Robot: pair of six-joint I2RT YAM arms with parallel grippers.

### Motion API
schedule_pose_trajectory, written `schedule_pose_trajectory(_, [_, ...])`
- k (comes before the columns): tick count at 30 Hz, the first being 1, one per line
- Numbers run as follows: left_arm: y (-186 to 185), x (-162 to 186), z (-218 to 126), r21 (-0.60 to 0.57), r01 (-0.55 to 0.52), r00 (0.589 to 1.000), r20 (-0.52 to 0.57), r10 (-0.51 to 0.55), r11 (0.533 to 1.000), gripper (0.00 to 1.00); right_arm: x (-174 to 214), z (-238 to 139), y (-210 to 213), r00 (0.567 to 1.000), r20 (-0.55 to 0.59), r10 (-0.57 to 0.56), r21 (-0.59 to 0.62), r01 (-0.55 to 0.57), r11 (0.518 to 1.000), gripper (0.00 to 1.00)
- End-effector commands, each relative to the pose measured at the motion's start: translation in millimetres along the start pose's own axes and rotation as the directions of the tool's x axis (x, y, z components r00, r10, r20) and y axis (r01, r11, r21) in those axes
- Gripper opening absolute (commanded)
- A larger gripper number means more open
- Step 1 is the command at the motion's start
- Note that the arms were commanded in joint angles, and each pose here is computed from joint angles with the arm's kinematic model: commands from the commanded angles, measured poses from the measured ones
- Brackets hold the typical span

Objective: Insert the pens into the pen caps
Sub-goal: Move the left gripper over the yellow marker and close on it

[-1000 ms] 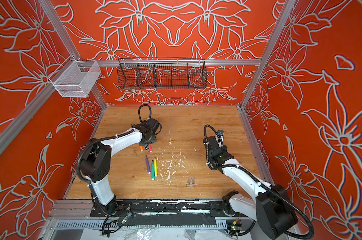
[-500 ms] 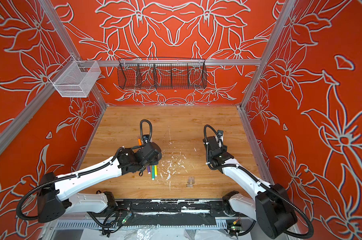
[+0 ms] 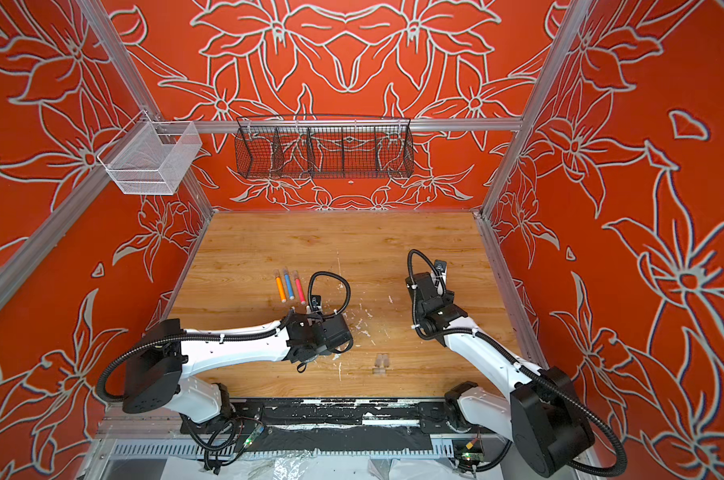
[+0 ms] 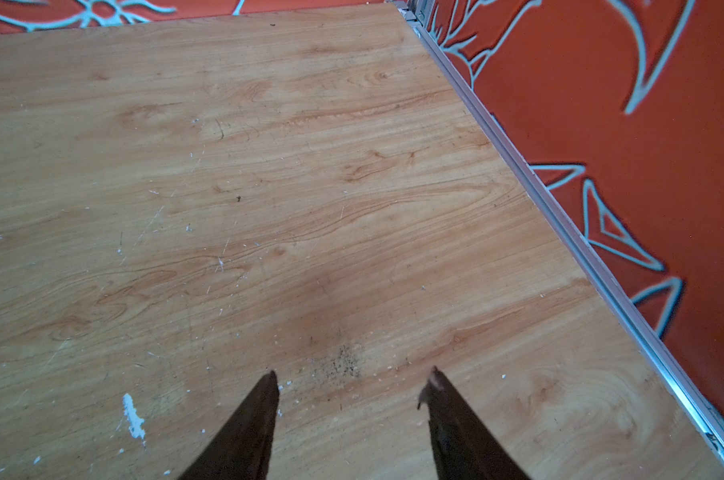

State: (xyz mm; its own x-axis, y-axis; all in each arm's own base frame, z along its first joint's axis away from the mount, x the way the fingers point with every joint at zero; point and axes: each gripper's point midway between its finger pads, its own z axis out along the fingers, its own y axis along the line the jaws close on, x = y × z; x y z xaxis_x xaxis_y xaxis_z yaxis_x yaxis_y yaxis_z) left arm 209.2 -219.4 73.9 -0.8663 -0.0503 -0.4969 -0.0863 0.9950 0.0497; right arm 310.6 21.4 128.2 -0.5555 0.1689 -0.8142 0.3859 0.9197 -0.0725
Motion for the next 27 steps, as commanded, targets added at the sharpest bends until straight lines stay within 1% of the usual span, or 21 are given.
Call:
schedule_pose_trajectory(1, [11,1,7,-0.055,0.04,0.999,0.03,-0.039,0.998,0.23,0,0,-2,1.0,-0.001,0.011,0.006,-0.011,1.0,0.59])
schedule_pose_trajectory(7, [8,10,26,-0.057,0.042,0.999,-0.005,-0.042,0.997,0.24,0,1,-1,1.0,-0.006,0.007,0.007,-0.007,1.0,0.59])
schedule_pose_trajectory(10, [14,13,34,-0.1,0.046,0.999,-0.004,-0.047,0.994,0.24,0,1,-1,1.0,-0.005,0.007,0.007,-0.007,1.0,0.59])
schedule_pose_trajectory(14, [16,17,42,-0.137,0.027,0.999,-0.018,-0.03,0.99,0.24,1,1,-1,1.0,-0.006,0.008,0.006,-0.008,1.0,0.59])
schedule_pose_trajectory(18, [12,22,51,-0.122,0.026,0.999,-0.036,-0.03,0.992,0.24,0,1,0,1.0,-0.007,0.007,0.006,-0.006,1.0,0.59])
schedule_pose_trajectory(27, [14,36,78,-0.087,0.064,0.991,-0.109,-0.073,0.994,0.23,1,2,-1,1.0,-0.01,0.004,0.006,-0.004,1.0,0.59])
